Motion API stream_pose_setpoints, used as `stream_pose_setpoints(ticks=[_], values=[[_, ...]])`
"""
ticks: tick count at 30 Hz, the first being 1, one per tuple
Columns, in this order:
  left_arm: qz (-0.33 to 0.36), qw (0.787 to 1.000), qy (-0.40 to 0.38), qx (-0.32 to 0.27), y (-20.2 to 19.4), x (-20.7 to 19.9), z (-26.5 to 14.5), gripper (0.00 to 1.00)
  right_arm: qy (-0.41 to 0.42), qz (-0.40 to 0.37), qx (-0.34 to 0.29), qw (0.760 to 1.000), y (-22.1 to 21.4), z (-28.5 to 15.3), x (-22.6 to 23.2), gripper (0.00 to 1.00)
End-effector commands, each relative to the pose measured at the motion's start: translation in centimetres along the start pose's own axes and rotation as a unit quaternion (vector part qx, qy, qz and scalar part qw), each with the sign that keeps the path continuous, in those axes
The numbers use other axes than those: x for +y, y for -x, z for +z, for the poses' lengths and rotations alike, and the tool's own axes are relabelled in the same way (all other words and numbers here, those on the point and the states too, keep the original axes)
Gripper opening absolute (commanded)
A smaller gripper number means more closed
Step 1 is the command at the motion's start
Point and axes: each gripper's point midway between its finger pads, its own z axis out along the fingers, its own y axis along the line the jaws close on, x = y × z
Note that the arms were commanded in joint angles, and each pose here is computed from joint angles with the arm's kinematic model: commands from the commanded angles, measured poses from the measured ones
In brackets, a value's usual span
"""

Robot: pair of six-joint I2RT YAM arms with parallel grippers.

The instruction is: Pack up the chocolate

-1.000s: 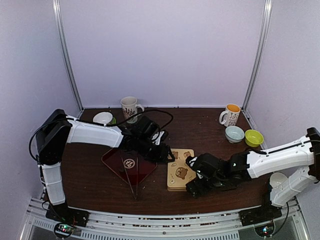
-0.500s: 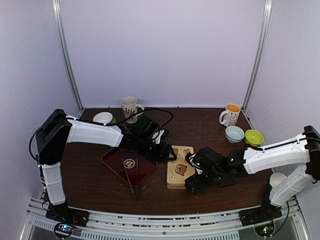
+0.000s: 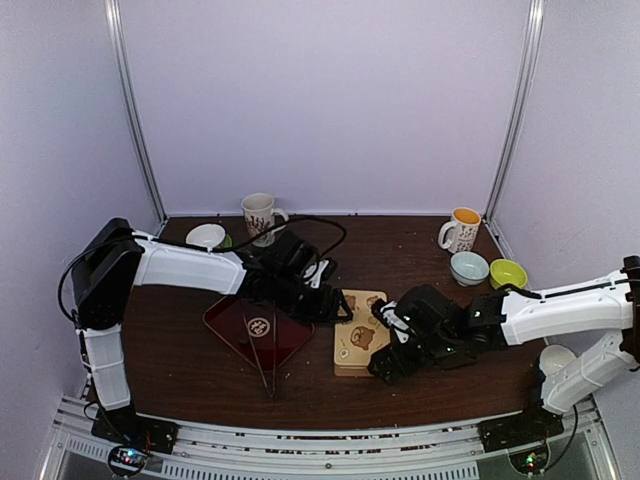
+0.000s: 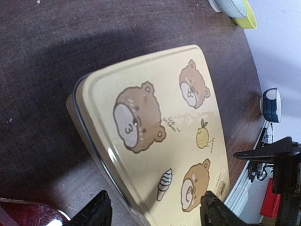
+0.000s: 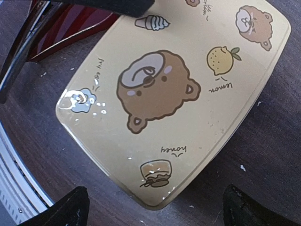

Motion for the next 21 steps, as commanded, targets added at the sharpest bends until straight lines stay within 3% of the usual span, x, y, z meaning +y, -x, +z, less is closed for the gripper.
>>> stream_pose_setpoints(ticks=[1,12,21], values=[[0.012,1.000,-0.003,-0.019,0.3,0.2,-0.5,0.68,0.029,-0.006,0.000,1.000,-0.7,-0.9,0.5,1.00],[0.015,1.000,-0.002,-0.027,-0.3,0.4,-1.5,0.68,0.090,0.050,-0.060,0.993,2.1,-3.0,-0.3,1.00],[0.002,0.999,-0.031,-0.040,-0.2,1.2,-1.6,0.64,0.136,0.135,-0.096,0.977,3.7,-1.5,-3.2,0.96]])
